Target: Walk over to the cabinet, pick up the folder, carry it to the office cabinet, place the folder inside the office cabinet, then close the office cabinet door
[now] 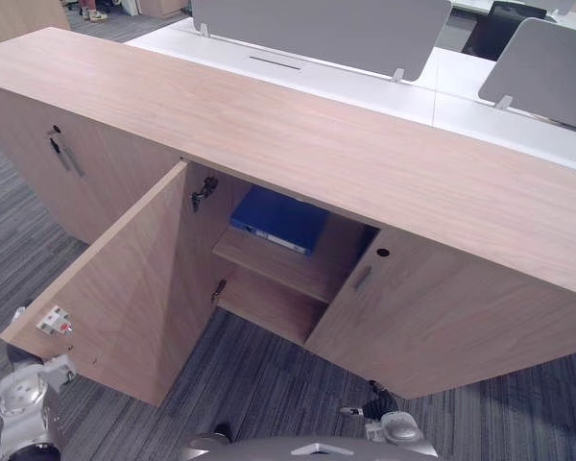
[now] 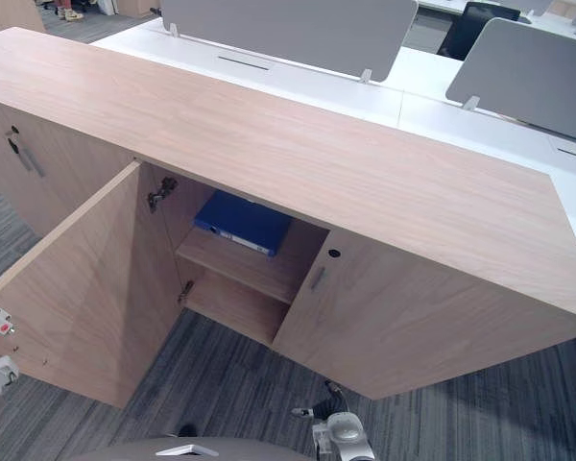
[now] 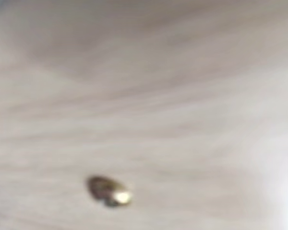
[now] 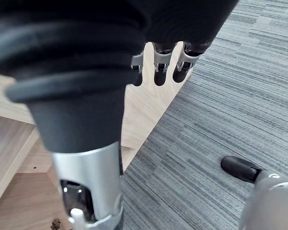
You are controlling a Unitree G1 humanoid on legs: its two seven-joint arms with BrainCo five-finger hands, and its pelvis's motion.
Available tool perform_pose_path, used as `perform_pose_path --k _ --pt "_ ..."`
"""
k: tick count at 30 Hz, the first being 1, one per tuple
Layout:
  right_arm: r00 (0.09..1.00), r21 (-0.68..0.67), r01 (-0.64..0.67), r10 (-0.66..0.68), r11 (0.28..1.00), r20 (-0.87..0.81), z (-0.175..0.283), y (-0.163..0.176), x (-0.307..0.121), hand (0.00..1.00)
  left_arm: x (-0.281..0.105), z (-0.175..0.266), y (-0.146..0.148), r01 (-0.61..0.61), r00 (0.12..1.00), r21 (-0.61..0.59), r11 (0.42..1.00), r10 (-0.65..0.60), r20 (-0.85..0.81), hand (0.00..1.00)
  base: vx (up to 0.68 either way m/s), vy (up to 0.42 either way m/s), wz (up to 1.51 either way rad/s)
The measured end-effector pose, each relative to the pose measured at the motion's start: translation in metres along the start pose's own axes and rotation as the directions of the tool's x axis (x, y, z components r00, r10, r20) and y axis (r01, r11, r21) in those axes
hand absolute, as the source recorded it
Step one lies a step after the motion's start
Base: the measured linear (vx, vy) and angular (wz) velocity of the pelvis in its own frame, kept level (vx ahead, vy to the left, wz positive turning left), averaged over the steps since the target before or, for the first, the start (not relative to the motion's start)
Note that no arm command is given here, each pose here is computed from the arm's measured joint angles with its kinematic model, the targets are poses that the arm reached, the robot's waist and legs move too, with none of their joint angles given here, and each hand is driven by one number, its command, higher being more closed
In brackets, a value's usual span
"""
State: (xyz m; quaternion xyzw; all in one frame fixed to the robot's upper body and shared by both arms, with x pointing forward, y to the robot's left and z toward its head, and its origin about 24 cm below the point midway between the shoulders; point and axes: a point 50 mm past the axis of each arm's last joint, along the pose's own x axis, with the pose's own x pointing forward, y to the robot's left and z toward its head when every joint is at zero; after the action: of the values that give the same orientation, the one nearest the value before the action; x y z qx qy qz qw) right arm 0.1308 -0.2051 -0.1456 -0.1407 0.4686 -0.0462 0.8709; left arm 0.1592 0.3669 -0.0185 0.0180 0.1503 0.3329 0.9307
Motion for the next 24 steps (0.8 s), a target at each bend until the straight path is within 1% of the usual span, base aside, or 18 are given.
perform_pose_path --k 6,9,10,13,18,22,24 --pt "1.000 -0.012 -0.010 0.010 1.000 0.002 0.001 0.003 0.000 0.00 -0.007 -0.012 -0.005 0.012 0.999 -0.021 1.000 -0.013 -0.032 0.00 -0.02 -0.024 -0.06" --pt "1.000 -0.020 -0.018 0.018 1.000 -0.002 0.000 0.005 0.000 0.00 -0.013 -0.023 -0.015 0.046 0.997 -0.025 0.999 -0.047 -0.058 0.00 -0.01 -0.004 -0.01" --pt "1.000 -0.019 -0.019 0.019 1.000 -0.003 0.000 0.006 0.000 0.00 -0.018 -0.031 -0.022 0.068 0.994 -0.027 0.997 -0.070 -0.085 0.00 -0.03 -0.009 -0.04" --pt "0.999 -0.027 -0.027 0.026 0.999 -0.019 -0.004 0.008 -0.001 0.00 -0.027 -0.045 -0.032 0.101 0.986 -0.030 0.994 -0.104 -0.128 0.00 -0.04 -0.013 -0.02" --pt "0.999 -0.042 -0.037 0.036 0.998 -0.024 -0.004 0.012 -0.001 0.00 -0.047 -0.074 -0.062 0.171 0.954 -0.062 0.983 -0.181 -0.238 0.00 -0.07 -0.013 -0.09" --pt "0.999 -0.037 -0.037 0.036 0.999 -0.027 -0.004 0.014 -0.001 0.00 -0.058 -0.087 -0.078 0.233 0.924 -0.065 0.970 -0.242 -0.296 0.00 -0.07 0.006 -0.08" --pt "0.999 -0.036 -0.038 0.037 0.999 -0.026 -0.003 0.015 -0.001 0.00 -0.065 -0.092 -0.089 0.270 0.905 -0.085 0.959 -0.283 -0.318 0.00 -0.04 0.010 -0.13"
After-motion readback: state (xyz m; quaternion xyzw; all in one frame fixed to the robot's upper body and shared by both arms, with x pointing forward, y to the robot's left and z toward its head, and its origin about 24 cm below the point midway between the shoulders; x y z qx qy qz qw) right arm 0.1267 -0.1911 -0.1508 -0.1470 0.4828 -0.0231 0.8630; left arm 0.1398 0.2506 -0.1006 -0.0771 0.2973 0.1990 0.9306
